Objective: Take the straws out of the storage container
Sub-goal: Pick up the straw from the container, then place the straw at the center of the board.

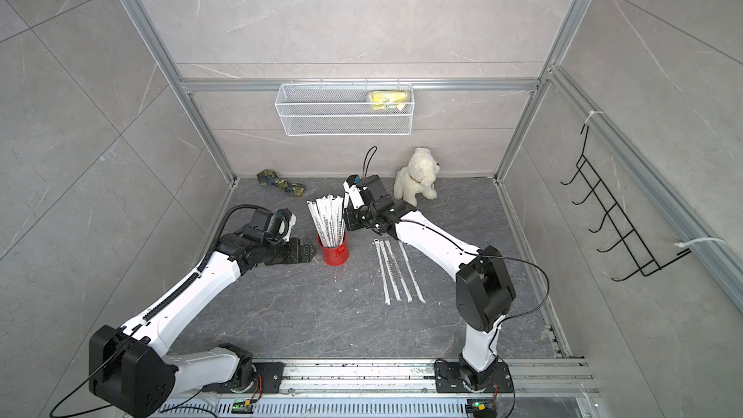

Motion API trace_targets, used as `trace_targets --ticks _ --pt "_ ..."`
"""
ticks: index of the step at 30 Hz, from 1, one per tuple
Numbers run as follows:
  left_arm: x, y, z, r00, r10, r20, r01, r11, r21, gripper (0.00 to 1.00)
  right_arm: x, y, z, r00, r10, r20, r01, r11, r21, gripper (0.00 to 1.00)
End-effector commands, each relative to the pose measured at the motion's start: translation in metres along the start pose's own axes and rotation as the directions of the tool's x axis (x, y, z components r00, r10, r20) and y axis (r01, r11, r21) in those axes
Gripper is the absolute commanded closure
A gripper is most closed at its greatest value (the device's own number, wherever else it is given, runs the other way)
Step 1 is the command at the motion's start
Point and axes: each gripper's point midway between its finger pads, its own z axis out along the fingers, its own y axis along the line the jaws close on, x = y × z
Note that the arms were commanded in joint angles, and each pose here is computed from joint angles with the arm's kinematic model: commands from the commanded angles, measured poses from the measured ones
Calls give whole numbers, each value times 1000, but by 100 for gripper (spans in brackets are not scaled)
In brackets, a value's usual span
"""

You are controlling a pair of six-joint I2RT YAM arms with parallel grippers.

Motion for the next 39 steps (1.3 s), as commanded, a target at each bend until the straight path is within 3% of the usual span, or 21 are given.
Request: trace_targets --ticks 1,10,27,31,39 --pt "-12 -9 -13 999 34 38 -35 999 21 1 -10 3 -21 1000 -27 13 27 1000 11 90" --pt "-12 -9 -13 999 32 38 -33 999 22 1 -14 5 -35 999 -43 18 43 999 27 90" --pt "-12 -10 -13 999 31 36 -32 999 26 1 -39 32 -112 993 -79 93 79 997 -5 90" --pt "-13 -11 -15 999 32 42 -33 999 28 1 -32 29 -133 994 -103 31 102 994 38 91" --pt "-12 -13 -16 999 29 41 -31 999 39 1 5 -6 -174 967 -110 -231 167 955 246 91"
